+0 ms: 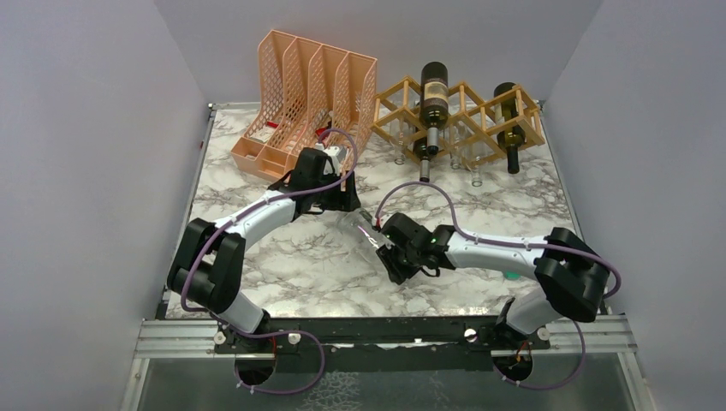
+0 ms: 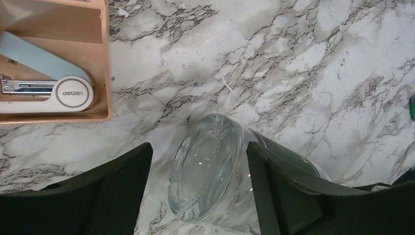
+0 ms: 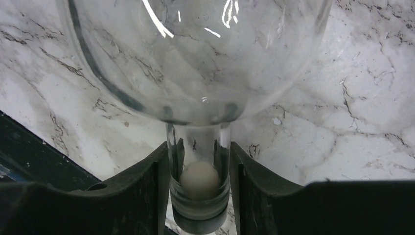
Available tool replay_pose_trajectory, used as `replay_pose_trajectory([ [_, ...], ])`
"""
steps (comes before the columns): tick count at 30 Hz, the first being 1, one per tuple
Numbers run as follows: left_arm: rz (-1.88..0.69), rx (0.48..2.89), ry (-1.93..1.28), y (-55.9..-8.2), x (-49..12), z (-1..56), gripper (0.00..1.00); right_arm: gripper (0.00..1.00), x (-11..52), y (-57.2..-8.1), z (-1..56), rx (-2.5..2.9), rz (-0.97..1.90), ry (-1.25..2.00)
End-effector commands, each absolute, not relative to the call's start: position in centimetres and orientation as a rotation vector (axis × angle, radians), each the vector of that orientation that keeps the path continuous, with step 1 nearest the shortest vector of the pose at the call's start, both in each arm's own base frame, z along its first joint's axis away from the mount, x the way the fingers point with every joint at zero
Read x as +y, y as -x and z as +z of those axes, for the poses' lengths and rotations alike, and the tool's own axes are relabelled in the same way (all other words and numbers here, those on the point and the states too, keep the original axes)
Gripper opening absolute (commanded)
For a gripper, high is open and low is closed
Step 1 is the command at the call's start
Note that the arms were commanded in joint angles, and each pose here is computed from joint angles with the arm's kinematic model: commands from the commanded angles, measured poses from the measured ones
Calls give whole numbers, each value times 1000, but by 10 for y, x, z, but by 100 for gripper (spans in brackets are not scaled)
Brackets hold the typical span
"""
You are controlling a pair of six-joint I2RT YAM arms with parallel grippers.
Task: Put the wine bottle on the wine rack
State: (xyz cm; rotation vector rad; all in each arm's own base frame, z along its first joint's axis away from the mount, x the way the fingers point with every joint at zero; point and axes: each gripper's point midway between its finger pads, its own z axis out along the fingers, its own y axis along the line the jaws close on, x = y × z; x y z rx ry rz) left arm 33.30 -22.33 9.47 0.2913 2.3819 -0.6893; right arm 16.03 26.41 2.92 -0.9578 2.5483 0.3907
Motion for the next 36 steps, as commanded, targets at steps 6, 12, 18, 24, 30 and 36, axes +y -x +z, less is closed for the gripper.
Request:
replay_pose_trajectory([
  [6,-732,2412,-297,-323,-225,84,75,51,290,-180,28,2476,426,946],
  [12,-724,2423,-280,-324,-225,82,72,51,296,-190,19,2465,404,899],
  [18,-735,2446,-276,-320,-225,76,67,48,292,-198,13,2451,363,842],
  [24,-755,2461,-245,-317,-226,75,65,6,288,-203,12,2436,330,808],
  [30,-726,2404,-233,-326,-223,96,68,1,293,-208,47,2335,396,791],
  [36,-623,2290,-210,-343,-210,143,80,1,295,-204,78,2290,445,820],
])
